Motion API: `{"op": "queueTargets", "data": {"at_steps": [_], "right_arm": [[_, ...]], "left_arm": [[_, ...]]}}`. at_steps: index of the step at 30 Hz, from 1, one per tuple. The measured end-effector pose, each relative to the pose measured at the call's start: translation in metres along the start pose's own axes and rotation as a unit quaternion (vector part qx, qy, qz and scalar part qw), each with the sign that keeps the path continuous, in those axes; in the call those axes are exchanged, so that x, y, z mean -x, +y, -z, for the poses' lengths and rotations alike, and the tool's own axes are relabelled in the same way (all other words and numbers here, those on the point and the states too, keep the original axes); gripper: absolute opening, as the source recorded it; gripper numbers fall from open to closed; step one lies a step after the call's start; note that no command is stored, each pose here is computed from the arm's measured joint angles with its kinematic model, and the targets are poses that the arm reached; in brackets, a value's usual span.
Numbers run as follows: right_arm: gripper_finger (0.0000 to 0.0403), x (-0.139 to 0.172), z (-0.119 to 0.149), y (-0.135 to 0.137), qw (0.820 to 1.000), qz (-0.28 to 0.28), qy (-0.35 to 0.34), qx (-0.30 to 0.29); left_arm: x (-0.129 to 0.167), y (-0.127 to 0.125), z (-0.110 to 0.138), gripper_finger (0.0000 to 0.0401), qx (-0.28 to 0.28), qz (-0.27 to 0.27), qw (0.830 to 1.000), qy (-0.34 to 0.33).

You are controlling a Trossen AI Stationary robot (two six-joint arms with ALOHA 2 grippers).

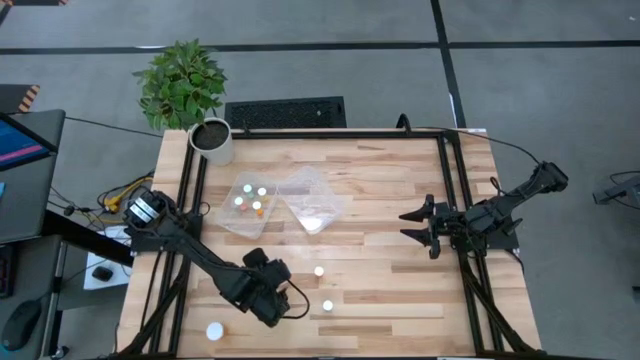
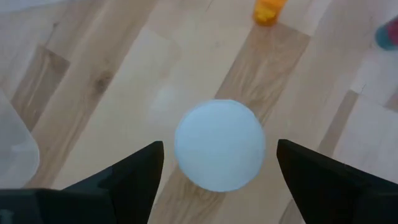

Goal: Pick and place medicine bottles into bin by pill shape (circle, oval)
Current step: Put the orange capsule bottle into the right transparent bin

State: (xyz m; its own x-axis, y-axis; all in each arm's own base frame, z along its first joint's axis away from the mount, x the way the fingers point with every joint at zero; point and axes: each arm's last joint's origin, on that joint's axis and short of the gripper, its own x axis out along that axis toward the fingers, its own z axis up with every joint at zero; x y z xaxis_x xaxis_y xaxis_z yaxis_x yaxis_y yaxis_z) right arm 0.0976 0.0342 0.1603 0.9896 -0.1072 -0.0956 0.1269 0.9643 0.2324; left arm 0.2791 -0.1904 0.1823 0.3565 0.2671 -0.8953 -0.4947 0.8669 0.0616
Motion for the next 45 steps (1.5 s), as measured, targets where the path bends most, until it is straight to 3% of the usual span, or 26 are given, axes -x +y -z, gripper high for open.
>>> {"op": "queueTargets", "data": {"at_steps": [8, 18, 26, 45], "right_arm": [[0.0226, 0.000, 0.000, 0.000, 1.000, 0.000, 0.000, 0.007], [0.0226, 0.000, 0.000, 0.000, 1.000, 0.000, 0.000, 0.007], [0.0226, 0.000, 0.000, 0.000, 1.000, 0.000, 0.000, 0.008], [0.0226, 0.000, 0.000, 0.000, 1.000, 0.000, 0.000, 0.010]], "left_arm": [[-0.005, 0.007, -0.012, 0.0323, -0.018, 0.007, 0.999, 0.026], [0.015, 0.023, -0.031, 0.0311, -0.010, 0.041, 0.999, 0.016], [0.003, 0.027, -0.029, 0.0306, -0.024, 0.062, 0.996, 0.061], [-0.006, 0.036, -0.043, 0.0319, -0.062, 0.091, 0.990, 0.084]]}}
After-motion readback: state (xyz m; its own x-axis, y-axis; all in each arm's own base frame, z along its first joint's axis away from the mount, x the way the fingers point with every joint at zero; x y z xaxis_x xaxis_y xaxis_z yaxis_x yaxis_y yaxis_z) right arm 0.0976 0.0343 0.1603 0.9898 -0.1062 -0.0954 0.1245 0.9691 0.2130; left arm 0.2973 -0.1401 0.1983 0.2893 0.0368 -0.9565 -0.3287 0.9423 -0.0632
